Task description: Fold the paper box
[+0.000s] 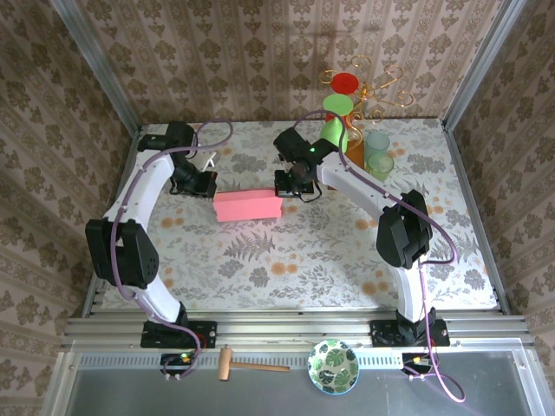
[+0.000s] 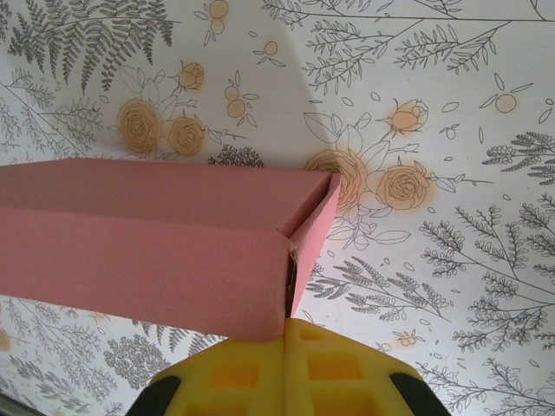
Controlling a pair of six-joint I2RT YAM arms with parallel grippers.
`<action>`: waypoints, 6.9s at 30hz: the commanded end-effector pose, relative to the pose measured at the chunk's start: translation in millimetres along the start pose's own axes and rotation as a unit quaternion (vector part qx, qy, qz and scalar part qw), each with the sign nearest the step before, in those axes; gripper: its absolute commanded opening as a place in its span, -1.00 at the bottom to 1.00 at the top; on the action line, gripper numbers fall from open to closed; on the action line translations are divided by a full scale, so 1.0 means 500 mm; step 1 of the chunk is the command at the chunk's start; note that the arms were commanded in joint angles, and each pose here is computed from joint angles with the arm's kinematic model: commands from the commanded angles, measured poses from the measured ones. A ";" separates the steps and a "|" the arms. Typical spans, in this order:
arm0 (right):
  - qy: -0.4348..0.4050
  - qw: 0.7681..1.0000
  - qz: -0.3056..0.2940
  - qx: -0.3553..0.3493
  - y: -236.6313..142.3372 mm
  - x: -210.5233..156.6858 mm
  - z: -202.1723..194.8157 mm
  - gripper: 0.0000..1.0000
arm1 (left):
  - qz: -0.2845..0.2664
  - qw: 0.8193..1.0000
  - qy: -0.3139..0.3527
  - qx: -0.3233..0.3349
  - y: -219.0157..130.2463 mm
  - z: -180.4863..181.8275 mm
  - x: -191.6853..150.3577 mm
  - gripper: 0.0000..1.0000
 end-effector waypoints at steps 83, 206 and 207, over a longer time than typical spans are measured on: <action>0.005 0.997 0.045 -0.068 0.024 -0.034 -0.030 -1.00 | -0.210 0.976 0.063 -0.006 -0.155 -0.033 -0.004 -0.18; 0.341 0.911 0.017 0.231 0.006 0.008 -0.019 -0.20 | -0.109 0.706 -0.664 -0.219 0.107 0.081 -0.036 -0.51; 0.343 0.910 0.019 0.231 0.013 0.008 -0.022 -0.20 | -0.109 0.706 -0.664 -0.219 0.107 0.081 -0.036 -0.51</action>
Point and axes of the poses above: each hand's point on the last joint's axis, 136 mm out from that joint toward the fingers, its own y axis out along the fingers, its own z axis along the line the jaws close on, x = y × z, the point moved 5 cm from there along -y, back along the fingers, and after that the axes turned 3 degrees about -y, right-handed, at the moved point
